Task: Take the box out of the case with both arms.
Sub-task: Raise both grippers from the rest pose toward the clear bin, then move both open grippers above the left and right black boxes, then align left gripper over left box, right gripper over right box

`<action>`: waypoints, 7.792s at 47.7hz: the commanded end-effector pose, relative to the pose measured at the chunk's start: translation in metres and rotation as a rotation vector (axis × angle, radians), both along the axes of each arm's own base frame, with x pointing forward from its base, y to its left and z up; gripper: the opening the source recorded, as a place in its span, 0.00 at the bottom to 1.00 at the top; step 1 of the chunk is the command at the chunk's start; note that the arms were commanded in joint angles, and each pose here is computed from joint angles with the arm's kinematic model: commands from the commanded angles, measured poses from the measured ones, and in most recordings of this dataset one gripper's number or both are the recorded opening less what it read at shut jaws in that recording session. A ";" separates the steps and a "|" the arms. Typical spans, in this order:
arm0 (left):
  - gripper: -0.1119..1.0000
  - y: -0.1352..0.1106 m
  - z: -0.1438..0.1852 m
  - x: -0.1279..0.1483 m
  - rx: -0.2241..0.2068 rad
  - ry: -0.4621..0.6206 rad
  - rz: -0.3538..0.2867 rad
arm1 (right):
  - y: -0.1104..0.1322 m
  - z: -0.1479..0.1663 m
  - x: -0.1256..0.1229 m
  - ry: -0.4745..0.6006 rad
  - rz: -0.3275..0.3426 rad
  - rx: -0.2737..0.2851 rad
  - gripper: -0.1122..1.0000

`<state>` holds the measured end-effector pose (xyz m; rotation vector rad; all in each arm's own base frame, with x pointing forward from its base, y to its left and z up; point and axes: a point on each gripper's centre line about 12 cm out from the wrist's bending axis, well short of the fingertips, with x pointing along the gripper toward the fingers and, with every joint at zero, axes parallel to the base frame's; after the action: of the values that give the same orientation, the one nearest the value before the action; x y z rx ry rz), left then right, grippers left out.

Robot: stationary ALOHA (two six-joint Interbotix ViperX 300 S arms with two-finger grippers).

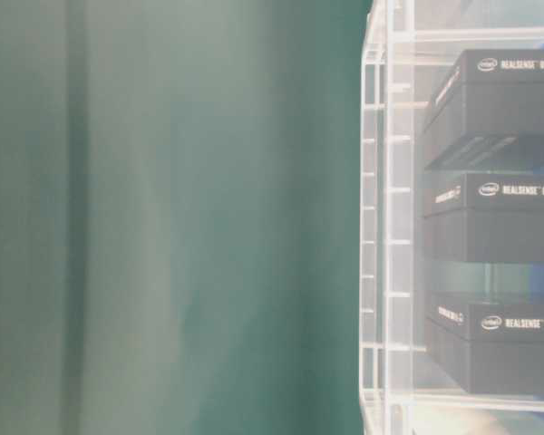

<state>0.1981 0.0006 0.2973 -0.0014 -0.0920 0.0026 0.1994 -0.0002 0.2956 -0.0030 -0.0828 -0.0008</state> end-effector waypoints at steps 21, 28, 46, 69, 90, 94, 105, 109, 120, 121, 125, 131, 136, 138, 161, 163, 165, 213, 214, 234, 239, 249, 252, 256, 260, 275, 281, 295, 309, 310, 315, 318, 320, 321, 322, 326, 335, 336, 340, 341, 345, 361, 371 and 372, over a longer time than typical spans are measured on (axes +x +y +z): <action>0.11 0.001 0.054 0.007 -0.067 -0.009 -0.004 | 0.000 0.056 0.008 0.005 -0.001 0.014 0.11; 0.11 0.001 0.088 0.006 -0.059 -0.014 -0.001 | -0.001 0.102 0.012 -0.017 -0.003 0.015 0.11; 0.11 0.003 0.159 -0.005 -0.063 0.018 0.011 | -0.002 0.171 0.028 0.074 -0.008 0.014 0.11; 0.11 0.004 0.123 -0.004 -0.115 0.606 0.054 | -0.003 0.120 0.008 0.680 -0.081 0.227 0.11; 0.11 0.003 0.083 -0.041 -0.173 1.302 0.129 | -0.003 0.080 -0.028 1.388 -0.218 0.271 0.11; 0.11 0.003 0.082 -0.042 -0.173 1.317 0.130 | -0.003 0.079 -0.027 1.391 -0.218 0.271 0.11; 0.11 0.003 0.081 -0.040 -0.198 1.323 0.147 | -0.003 0.076 -0.022 1.398 -0.230 0.285 0.11; 0.11 0.004 0.081 -0.039 -0.266 1.320 0.198 | -0.004 0.075 -0.020 1.399 -0.266 0.330 0.11; 0.11 0.004 0.081 -0.038 -0.667 1.257 0.463 | -0.008 0.075 -0.017 1.325 -0.564 0.705 0.11; 0.11 0.004 0.081 -0.038 -0.708 1.248 0.490 | -0.009 0.074 -0.017 1.310 -0.606 0.754 0.11; 0.11 0.004 0.081 -0.039 -0.868 1.206 0.591 | -0.013 0.074 -0.017 1.238 -0.766 0.949 0.11; 0.11 0.004 0.081 -0.039 -1.077 1.138 0.725 | -0.020 0.074 -0.017 1.092 -0.981 1.177 0.11; 0.11 0.004 0.081 -0.038 -1.194 1.095 0.801 | -0.021 0.074 -0.018 1.033 -1.059 1.273 0.11; 0.11 0.004 0.081 -0.038 -1.216 1.085 0.816 | -0.021 0.074 -0.017 1.026 -1.069 1.278 0.11; 0.11 0.048 0.078 -0.029 -1.172 1.057 0.936 | -0.081 0.073 -0.021 0.978 -1.165 1.178 0.11; 0.11 0.054 0.078 -0.028 -1.157 1.061 0.941 | -0.091 0.073 -0.021 0.975 -1.164 1.165 0.11; 0.11 0.062 0.078 -0.027 -1.138 1.069 0.947 | -0.097 0.072 -0.020 0.974 -1.165 1.156 0.11; 0.84 0.090 0.069 -0.017 -1.134 1.065 0.971 | -0.127 0.065 -0.017 0.895 -1.172 1.114 0.56; 0.87 0.090 0.069 -0.017 -1.138 1.062 0.975 | -0.128 0.065 -0.017 0.894 -1.175 1.113 0.62; 0.88 0.092 0.069 -0.014 -1.157 1.020 0.981 | -0.132 0.065 -0.014 0.815 -1.209 1.155 0.96; 0.88 0.090 0.073 -0.012 -1.150 0.982 0.949 | -0.129 0.065 -0.016 0.825 -1.218 1.176 0.96; 0.87 0.093 0.075 -0.007 -1.212 0.918 0.965 | -0.129 0.064 -0.018 0.840 -1.229 1.179 0.96; 0.87 0.093 0.074 -0.005 -1.239 0.908 0.981 | -0.129 0.064 -0.017 0.842 -1.228 1.180 0.96; 0.87 0.093 0.074 0.000 -1.249 0.909 0.984 | -0.130 0.062 -0.012 0.851 -1.227 1.181 0.96; 0.87 0.093 0.075 0.009 -1.242 0.924 0.975 | -0.131 0.060 -0.006 0.863 -1.222 1.185 0.96; 0.87 0.103 0.078 0.060 -1.216 0.989 0.967 | -0.135 0.055 0.043 0.904 -1.176 1.179 0.96; 0.87 0.107 0.080 0.078 -1.205 1.013 0.971 | -0.136 0.055 0.067 0.877 -1.143 1.183 0.96; 0.87 0.114 0.078 0.116 -1.187 1.033 0.964 | -0.138 0.053 0.110 0.885 -1.095 1.158 0.96; 0.87 0.120 0.074 0.146 -1.170 1.048 0.955 | -0.142 0.054 0.146 0.881 -1.060 1.141 0.96; 0.87 0.120 0.073 0.148 -1.169 1.051 0.955 | -0.142 0.055 0.148 0.879 -1.056 1.140 0.96; 0.87 0.120 0.071 0.157 -1.165 1.054 0.951 | -0.142 0.055 0.157 0.881 -1.047 1.135 0.95; 0.87 0.120 0.072 0.160 -1.165 1.051 0.947 | -0.141 0.055 0.162 0.884 -1.043 1.131 0.95; 0.87 0.120 0.072 0.162 -1.161 1.049 0.943 | -0.141 0.055 0.165 0.883 -1.038 1.129 0.95; 0.87 0.121 0.072 0.164 -1.158 1.051 0.942 | -0.140 0.055 0.166 0.884 -1.036 1.128 0.95; 0.87 0.120 0.071 0.165 -1.154 1.054 0.940 | -0.140 0.055 0.166 0.884 -1.036 1.128 0.95; 0.87 0.120 0.070 0.171 -1.141 1.062 0.929 | -0.140 0.056 0.168 0.882 -1.032 1.127 0.95; 0.87 0.122 0.069 0.179 -1.133 1.063 0.922 | -0.139 0.056 0.169 0.880 -1.027 1.125 0.95; 0.87 0.123 0.069 0.180 -1.132 1.062 0.923 | -0.139 0.056 0.169 0.881 -1.029 1.126 0.95; 0.87 0.123 0.067 0.182 -1.132 1.065 0.925 | -0.138 0.056 0.172 0.875 -1.020 1.124 0.95; 0.87 0.123 0.067 0.182 -1.132 1.065 0.925 | -0.138 0.057 0.172 0.873 -1.017 1.126 0.95; 0.87 0.123 0.066 0.184 -1.131 1.067 0.924 | -0.138 0.057 0.176 0.872 -1.009 1.118 0.95; 0.87 0.125 0.060 0.187 -1.126 1.081 0.933 | -0.137 0.056 0.186 0.883 -0.996 1.104 0.95; 0.87 0.127 0.056 0.189 -1.121 1.086 0.945 | -0.137 0.056 0.185 0.887 -0.999 1.102 0.95; 0.87 0.127 0.056 0.189 -1.121 1.086 0.945 | -0.137 0.056 0.185 0.889 -0.999 1.100 0.95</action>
<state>0.3880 0.1276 0.3402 -1.0676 1.0515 1.0064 0.3856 -0.1385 0.3372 1.0442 0.8594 -1.0587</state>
